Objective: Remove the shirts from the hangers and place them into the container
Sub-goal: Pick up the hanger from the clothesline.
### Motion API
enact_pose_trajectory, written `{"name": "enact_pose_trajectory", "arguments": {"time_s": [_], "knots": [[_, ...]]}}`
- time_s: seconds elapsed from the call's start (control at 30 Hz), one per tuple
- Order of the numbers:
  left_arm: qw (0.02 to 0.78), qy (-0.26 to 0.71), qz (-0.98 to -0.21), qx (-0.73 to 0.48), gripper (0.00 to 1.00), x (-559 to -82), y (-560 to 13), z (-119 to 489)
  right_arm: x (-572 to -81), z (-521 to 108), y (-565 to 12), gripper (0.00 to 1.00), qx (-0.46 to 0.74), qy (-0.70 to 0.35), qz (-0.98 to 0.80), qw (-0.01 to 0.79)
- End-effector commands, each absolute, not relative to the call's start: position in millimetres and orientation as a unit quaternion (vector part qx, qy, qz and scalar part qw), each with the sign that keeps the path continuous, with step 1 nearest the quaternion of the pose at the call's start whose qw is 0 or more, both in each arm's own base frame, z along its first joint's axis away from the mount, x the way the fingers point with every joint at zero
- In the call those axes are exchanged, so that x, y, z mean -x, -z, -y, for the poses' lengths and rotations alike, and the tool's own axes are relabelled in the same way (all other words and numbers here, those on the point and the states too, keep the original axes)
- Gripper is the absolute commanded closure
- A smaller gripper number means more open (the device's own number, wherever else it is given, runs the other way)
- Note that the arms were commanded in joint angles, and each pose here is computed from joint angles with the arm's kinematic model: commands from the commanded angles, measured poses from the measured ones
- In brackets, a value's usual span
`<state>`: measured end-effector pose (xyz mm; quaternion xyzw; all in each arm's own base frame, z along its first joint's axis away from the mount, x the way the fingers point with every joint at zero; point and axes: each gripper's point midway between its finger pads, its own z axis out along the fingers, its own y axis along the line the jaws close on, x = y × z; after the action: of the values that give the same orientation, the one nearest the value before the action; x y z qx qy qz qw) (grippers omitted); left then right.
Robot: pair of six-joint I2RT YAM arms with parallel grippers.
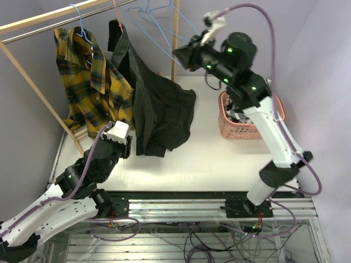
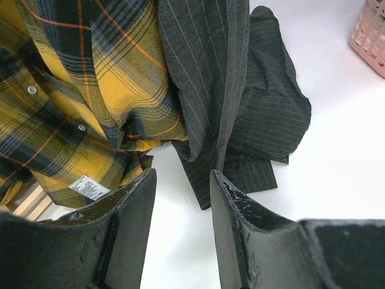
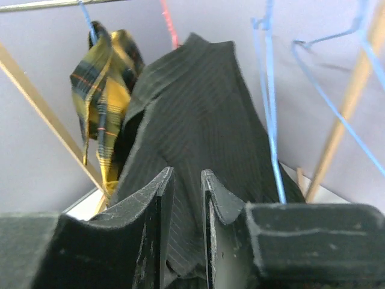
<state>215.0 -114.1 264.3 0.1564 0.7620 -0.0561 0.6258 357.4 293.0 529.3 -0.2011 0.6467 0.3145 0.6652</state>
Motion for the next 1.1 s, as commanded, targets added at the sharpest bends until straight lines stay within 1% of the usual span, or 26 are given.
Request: {"name": "enact_pose_trajectory", "arguments": {"time_s": [0.0, 0.13, 0.27, 0.37, 0.5, 0.93, 1.0, 1.07], "knots": [[0.644, 0.056, -0.752, -0.129, 0.48, -214, -280, 104, -361, -345, -511, 0.73, 0.250, -0.310, -0.659, 0.638], [0.648, 0.055, -0.750, -0.123, 0.49, -213, -283, 100, -348, -387, -515, 0.68, 0.277, -0.326, -0.637, 0.641], [0.647, 0.051, -0.751, -0.121, 0.49, -213, -282, 99, -344, -406, -509, 0.54, 0.279, -0.327, -0.631, 0.646], [0.646, 0.050, -0.752, -0.125, 0.49, -214, -281, 100, -344, -417, -500, 0.49, 0.283, -0.326, -0.633, 0.642], [0.643, 0.049, -0.753, -0.129, 0.50, -215, -280, 102, -344, -432, -485, 0.49, 0.292, -0.316, -0.641, 0.636], [0.648, 0.050, -0.750, -0.122, 0.50, -213, -282, 98, -365, -450, -450, 0.49, 0.285, -0.293, -0.665, 0.625], [0.648, 0.050, -0.750, -0.123, 0.50, -213, -282, 99, -369, -450, -444, 0.51, 0.281, -0.284, -0.671, 0.625], [0.648, 0.051, -0.750, -0.123, 0.50, -213, -282, 99, -376, -447, -437, 0.55, 0.274, -0.268, -0.680, 0.625]]}}
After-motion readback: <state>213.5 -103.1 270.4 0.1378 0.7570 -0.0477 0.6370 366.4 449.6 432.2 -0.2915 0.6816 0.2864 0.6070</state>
